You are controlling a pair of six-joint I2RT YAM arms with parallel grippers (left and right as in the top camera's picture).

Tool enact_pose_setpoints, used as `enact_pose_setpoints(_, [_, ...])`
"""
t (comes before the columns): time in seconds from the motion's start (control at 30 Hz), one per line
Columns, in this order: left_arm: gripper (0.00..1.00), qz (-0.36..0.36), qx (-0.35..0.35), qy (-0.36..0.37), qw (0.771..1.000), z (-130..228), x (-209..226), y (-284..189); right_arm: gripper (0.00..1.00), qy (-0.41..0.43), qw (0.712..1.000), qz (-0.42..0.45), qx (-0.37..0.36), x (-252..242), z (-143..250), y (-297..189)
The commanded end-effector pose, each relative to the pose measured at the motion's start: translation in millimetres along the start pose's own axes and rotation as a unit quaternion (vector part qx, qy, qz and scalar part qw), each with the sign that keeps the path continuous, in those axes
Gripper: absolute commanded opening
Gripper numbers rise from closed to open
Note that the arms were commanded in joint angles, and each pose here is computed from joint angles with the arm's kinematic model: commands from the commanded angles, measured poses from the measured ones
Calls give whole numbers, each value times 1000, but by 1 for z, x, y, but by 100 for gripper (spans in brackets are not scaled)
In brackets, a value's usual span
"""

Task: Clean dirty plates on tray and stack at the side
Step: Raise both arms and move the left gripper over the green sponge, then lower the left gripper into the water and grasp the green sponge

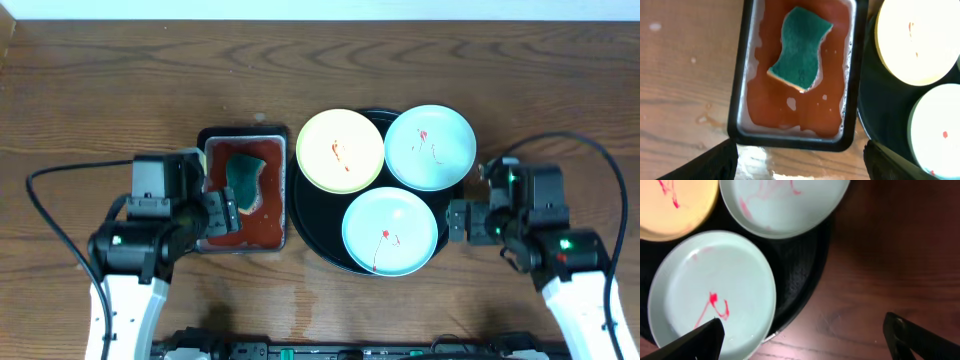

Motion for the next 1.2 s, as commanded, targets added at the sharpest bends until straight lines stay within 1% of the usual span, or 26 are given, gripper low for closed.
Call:
enact_pose_setpoints(0.0, [81,-2,13,-43,999,1,-1,-1,99,9,1000,-22,-8,4,-12,-2])
enact_pose_setpoints(0.17, [81,6,-1,-41,999,-7,-5,1,99,8,998,-57,-18,13,-17,-1])
enact_pose_setpoints(0.3, [81,38,-57,-35,997,-32,-18,0,99,6,997,-73,-31,18,-22,-2])
enact_pose_setpoints(0.43, [81,66,-111,-4,992,-59,-33,0,99,6,997,-73,-31,17,-22,-2])
enact_pose_setpoints(0.53, [81,66,-120,27,990,-71,-39,12,99,6,997,-73,-31,17,-22,-2])
enact_pose_setpoints(0.63, [78,53,-104,48,992,-76,-39,35,99,6,997,-73,-31,17,-22,-2])
enact_pose_setpoints(0.83, [71,23,-41,49,998,-72,-35,89,99,6,997,-73,-31,17,-21,-2])
enact_pose_setpoints(1.0, [63,-3,16,51,999,-58,-29,130,99,6,997,-73,-31,17,-21,-2])
enact_pose_setpoints(1.17, [62,-25,65,52,996,-42,-23,164,99,6,997,-73,-31,17,-21,-2])
Point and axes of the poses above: each gripper's point midway between its finger pads, its own y axis out along the fingers, its own x axis along the line the jaws close on, z = x × y, the point moved 3 cm from there along -y, back along the fingers, and after that the axes turned 15 degrees about -y, right-handed, at the moved point
